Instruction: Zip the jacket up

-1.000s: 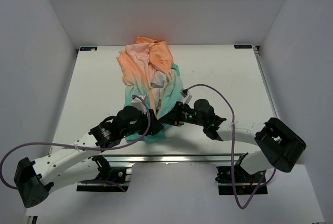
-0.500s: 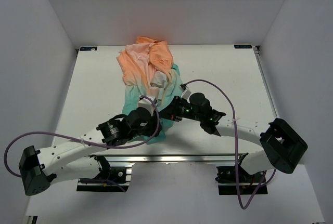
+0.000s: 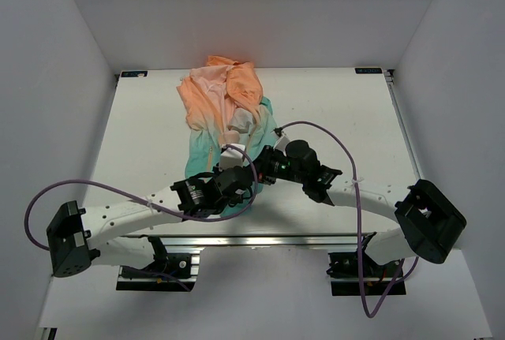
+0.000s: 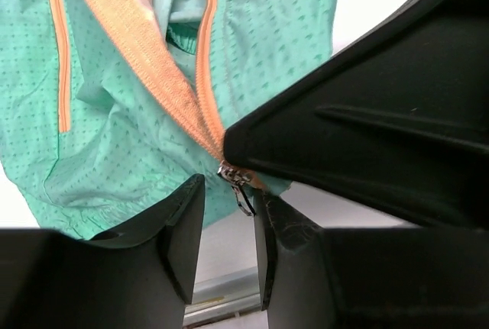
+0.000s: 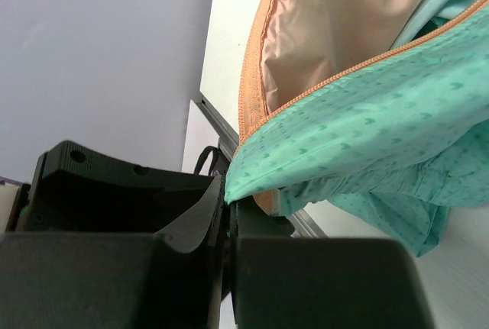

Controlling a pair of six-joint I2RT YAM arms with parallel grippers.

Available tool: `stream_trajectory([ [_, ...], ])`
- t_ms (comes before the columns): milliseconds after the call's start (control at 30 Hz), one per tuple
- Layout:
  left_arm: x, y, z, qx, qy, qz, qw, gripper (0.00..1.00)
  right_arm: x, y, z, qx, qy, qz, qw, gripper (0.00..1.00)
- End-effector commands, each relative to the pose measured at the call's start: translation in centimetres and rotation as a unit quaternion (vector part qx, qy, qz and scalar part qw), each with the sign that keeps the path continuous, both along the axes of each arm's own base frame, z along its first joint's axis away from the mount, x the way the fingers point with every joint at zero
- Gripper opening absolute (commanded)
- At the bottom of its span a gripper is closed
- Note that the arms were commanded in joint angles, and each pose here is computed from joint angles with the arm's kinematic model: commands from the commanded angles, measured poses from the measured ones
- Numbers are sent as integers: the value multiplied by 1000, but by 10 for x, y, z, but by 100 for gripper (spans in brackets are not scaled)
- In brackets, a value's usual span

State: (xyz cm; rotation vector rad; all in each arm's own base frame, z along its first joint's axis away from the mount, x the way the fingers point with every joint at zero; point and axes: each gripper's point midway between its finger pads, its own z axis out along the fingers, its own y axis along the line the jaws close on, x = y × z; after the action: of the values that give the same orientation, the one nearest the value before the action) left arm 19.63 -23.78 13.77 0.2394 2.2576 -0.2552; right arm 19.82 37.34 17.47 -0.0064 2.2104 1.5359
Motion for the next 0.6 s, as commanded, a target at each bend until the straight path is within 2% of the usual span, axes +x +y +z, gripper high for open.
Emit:
stream_trajectory([
  [0, 6, -2, 14, 7, -25, 23, 999, 42, 3, 8, 30, 34, -8, -4, 999, 0],
  [267, 7, -7, 16, 31, -43, 43, 998, 40, 1, 12, 28, 34, 2, 0, 999, 0],
  [400, 8, -5, 17, 46, -50, 54, 996, 27, 1, 11, 28, 35, 1, 0, 999, 0],
  [500, 6, -7, 19, 53, -53, 58, 995, 4, 2, 11, 28, 36, 2, -4, 999, 0],
  [533, 5, -7, 19, 56, -56, 57, 995, 0, 3, 12, 28, 37, 3, -6, 999, 0],
  [567, 2, -9, 20, 57, -57, 54, 995, 0, 6, 12, 28, 37, 2, -10, 999, 0],
])
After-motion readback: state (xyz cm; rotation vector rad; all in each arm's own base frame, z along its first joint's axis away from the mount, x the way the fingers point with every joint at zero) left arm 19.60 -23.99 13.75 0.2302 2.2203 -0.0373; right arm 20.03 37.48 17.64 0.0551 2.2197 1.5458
